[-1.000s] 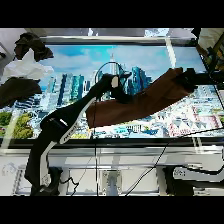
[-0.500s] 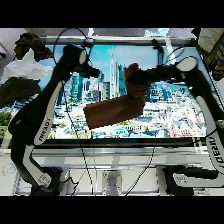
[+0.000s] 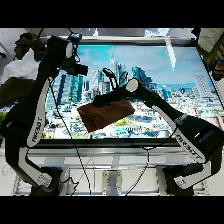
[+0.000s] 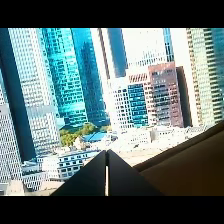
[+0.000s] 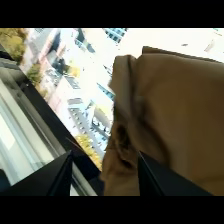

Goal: Fold the shirts.

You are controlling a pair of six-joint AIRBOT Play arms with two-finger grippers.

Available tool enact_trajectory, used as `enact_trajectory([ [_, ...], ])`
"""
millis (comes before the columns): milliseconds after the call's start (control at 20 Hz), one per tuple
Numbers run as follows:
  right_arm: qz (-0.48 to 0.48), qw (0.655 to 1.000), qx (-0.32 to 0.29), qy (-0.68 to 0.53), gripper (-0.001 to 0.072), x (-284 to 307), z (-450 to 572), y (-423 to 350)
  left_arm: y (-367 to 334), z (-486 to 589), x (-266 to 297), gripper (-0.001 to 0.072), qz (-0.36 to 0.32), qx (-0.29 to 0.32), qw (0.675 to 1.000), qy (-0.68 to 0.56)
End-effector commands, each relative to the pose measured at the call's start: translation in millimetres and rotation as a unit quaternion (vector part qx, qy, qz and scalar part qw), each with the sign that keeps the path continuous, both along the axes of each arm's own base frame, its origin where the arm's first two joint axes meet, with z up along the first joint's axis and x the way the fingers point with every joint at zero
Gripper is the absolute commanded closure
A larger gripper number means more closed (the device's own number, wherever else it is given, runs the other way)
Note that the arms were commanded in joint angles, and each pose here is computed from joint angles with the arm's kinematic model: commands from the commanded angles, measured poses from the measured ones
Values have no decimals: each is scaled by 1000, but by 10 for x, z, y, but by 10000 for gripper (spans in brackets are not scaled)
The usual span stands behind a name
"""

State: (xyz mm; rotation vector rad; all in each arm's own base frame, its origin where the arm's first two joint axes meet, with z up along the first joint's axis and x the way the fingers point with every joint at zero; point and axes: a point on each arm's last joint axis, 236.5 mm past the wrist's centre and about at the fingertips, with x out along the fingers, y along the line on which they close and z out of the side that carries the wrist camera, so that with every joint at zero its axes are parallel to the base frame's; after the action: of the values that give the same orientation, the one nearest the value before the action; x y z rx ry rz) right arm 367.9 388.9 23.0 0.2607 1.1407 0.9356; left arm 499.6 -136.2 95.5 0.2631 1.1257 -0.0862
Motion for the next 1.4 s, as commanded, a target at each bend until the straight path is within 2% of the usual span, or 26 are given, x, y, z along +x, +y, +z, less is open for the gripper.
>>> enact_trajectory([
  [0,-25,998,-52,-24,264,283,-96,-456,28,-4,-32,694,-1,4,1000,7],
  [200,-123,984,-126,-9,263,799,-193,-1688,-9,-10,-41,694,-2,-4,1000,9],
  [450,-183,971,-118,96,235,867,-564,-2560,-70,-3,-19,694,-3,-18,1000,4],
  [650,-164,972,-49,162,229,825,-882,-2440,-65,-9,-32,694,-2,-17,1000,7],
  [850,-139,967,-23,212,228,705,-1227,-2235,-57,-17,-49,694,-1,-16,1000,11],
  [1050,-119,965,35,233,228,668,-1202,-1920,-59,-16,-47,694,-1,-16,1000,10],
  [1350,-87,969,33,229,229,541,-1190,-1561,-58,-18,-52,694,-1,-16,1000,12],
])
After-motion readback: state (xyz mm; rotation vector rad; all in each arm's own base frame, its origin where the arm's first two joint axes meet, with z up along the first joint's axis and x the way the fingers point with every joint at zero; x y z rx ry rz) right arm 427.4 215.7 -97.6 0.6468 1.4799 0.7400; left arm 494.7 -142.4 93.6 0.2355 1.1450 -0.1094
